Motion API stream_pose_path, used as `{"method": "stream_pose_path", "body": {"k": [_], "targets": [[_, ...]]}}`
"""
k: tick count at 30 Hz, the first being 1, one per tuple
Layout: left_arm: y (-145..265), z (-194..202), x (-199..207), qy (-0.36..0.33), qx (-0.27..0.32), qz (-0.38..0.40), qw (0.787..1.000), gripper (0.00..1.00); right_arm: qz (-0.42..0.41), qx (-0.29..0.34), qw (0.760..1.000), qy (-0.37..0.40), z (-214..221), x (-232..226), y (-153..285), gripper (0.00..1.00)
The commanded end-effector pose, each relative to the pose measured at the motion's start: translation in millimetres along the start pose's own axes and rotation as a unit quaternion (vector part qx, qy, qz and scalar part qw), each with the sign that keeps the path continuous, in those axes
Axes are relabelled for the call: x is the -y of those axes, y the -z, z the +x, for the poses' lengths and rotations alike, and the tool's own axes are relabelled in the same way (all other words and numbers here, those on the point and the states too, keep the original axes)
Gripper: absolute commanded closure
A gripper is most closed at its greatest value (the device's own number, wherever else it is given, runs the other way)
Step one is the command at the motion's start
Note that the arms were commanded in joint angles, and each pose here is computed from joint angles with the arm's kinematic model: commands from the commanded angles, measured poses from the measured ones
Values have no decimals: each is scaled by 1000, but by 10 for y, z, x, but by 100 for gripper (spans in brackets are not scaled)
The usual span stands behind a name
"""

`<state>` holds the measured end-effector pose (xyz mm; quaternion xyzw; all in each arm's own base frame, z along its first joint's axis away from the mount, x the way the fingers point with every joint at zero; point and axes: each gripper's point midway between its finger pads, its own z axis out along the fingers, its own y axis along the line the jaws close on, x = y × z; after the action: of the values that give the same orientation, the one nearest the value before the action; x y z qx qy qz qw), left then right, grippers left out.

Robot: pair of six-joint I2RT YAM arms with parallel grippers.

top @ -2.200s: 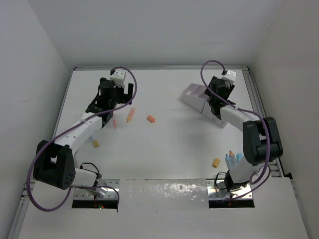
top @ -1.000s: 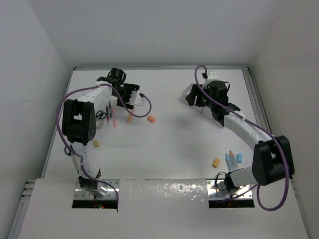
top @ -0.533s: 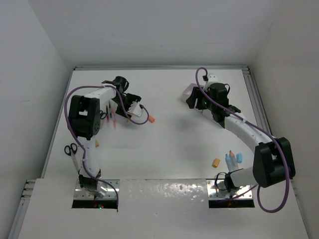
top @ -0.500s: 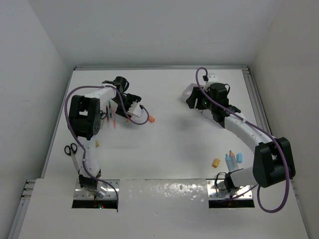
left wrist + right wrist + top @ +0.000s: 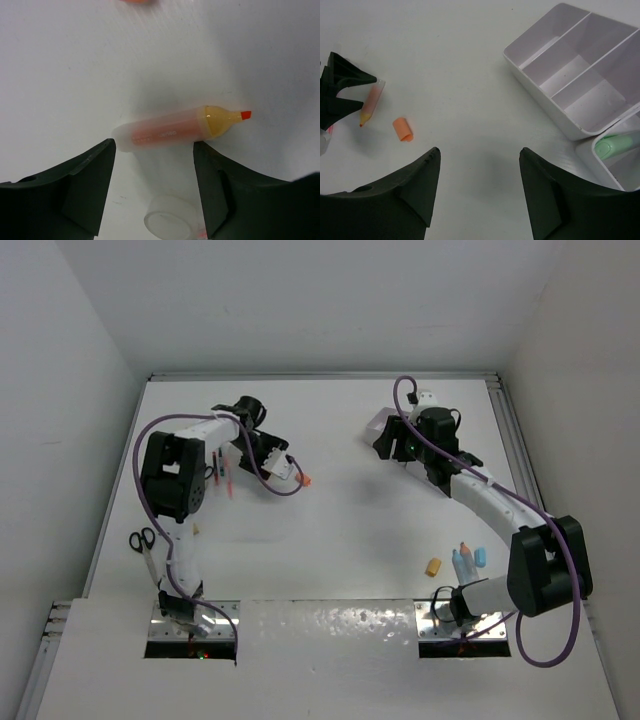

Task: Sort the stationery into containers
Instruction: Pick up the pen from the center of the board.

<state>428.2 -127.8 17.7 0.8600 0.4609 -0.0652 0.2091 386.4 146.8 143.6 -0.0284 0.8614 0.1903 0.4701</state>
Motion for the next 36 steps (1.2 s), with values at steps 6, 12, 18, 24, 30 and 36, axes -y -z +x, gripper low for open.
{"method": "stream_pose_path", "body": {"k": [6,12,18,24,30,36], "targets": [[-213,-378,128,-50,57,44,996,46,-10,13,1000,1,-80,-78,55,36],[-261,-402,186,34,51,49,997,51,-9,11,1000,6,-64,-69,74,36],[-272,-316,55,152,29,24,988,48,-9,13,1000,9,-68,-69,111,36],[-238,-187,-67,189,7,10,982,44,-6,15,1000,10,-58,-57,142,36],[-269,-128,-75,181,-9,23,983,60,-1,22,1000,11,-68,-41,190,36],[-273,-245,61,204,6,57,977,79,5,30,999,16,-91,-30,247,36]]}}
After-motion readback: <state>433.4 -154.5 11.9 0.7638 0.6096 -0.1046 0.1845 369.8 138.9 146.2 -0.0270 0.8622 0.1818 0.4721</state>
